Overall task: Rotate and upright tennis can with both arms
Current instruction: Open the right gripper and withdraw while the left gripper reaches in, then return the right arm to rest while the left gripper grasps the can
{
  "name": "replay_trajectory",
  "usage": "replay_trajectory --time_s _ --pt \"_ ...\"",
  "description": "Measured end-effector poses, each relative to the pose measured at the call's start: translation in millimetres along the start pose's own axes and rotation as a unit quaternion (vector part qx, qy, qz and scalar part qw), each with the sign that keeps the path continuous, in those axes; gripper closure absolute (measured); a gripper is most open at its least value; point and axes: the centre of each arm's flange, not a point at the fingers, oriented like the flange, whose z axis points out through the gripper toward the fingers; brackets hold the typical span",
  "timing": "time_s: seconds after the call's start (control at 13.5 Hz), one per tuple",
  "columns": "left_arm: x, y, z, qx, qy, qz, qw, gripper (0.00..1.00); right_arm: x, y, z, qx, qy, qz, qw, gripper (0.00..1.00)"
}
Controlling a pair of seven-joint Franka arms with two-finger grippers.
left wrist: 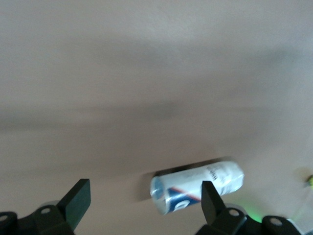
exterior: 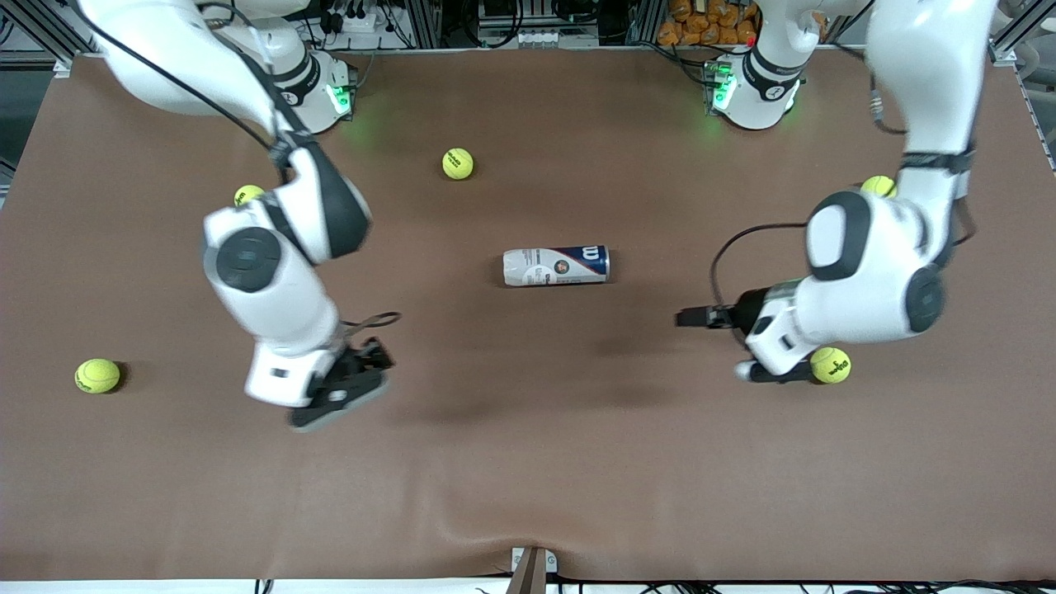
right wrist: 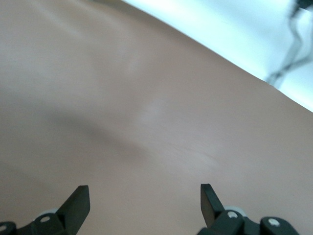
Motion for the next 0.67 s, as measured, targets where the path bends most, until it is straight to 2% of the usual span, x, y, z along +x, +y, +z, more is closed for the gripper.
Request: replay_trajectory --time_s 0.22,0.37,0.52,0.67 --pt "-2.4 -1.4 47.7 -0.060 -0.021 -0.041 0.997 0.00 -20.2 55.4 -40.2 -0.019 -0.017 0.039 0.999 0.00" --pt "-12.5 5.2 63.5 -0.076 -0.035 -0.049 0.995 0.00 -26.8 57.3 -64.9 -0.024 -0.025 0.045 0.998 0.00" --pt "-22.3 8.2 78.4 -0.081 -0.034 -0.056 0.994 0.00 -34.4 62.3 -81.9 -0.007 -0.031 0.067 0.997 0.00" --pt "-33.3 3.3 91.2 -0.106 -0.042 -0.087 0.990 0.00 -51.1 91.3 -89.1 0.023 -0.048 0.107 0.993 0.00"
